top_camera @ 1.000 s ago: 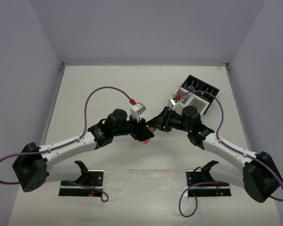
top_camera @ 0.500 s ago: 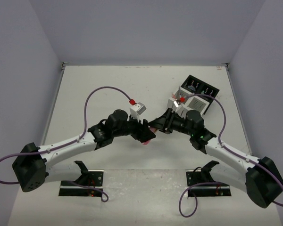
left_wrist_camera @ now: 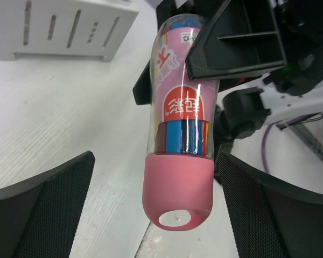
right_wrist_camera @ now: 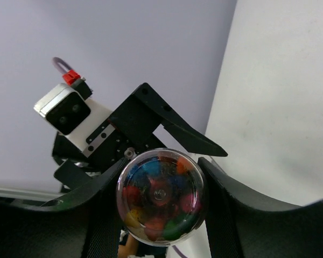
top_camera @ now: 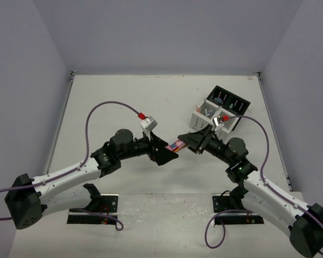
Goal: Sort the stationery into containers
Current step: Place the stationery in the storage box.
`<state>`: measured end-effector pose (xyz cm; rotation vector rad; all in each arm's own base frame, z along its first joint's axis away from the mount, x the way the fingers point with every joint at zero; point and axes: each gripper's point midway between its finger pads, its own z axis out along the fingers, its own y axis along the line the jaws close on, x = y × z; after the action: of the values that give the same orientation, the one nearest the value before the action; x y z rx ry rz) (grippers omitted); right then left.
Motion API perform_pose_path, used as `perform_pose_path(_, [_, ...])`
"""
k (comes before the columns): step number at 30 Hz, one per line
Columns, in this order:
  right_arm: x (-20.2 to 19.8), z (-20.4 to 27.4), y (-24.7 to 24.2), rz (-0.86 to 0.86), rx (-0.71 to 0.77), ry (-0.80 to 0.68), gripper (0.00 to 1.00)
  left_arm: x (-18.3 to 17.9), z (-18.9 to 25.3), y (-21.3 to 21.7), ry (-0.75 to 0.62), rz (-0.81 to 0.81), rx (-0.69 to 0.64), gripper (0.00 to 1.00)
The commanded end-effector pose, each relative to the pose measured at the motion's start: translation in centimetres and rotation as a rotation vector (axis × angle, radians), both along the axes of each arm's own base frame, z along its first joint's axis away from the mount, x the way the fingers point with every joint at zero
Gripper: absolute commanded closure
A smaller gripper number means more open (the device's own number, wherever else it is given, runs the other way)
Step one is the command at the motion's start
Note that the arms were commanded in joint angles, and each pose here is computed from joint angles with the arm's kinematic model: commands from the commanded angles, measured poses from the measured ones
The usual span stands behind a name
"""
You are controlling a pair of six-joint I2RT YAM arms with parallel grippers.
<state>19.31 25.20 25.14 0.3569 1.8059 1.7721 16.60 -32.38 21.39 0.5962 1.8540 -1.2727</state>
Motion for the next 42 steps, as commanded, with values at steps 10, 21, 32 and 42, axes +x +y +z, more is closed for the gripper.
perform_pose_path(10, [-0.4,7.0,-2.3,-0.091,0.229,-0.103,1.00,-2.3,7.9,-2.2,-0.048,-0.179,-0.340,0.40])
perform_pose_path(21, [0.4,6.8,-2.6,-0.141,0.220,-0.121,1.00,-1.0,8.7,-2.2,-0.032,-0.111,-0.265,1.00])
perform_pose_path(32, [0.7,5.0,-3.2,-0.196,0.061,-0.178,0.06,1.1,11.0,-0.9,-0.153,0.009,-0.163,1.00])
perform_pose_path(42, [1.9,2.9,-5.4,-0.338,-0.108,-0.106,0.01,3.8,12.3,-1.9,-0.196,0.079,-0.133,1.00])
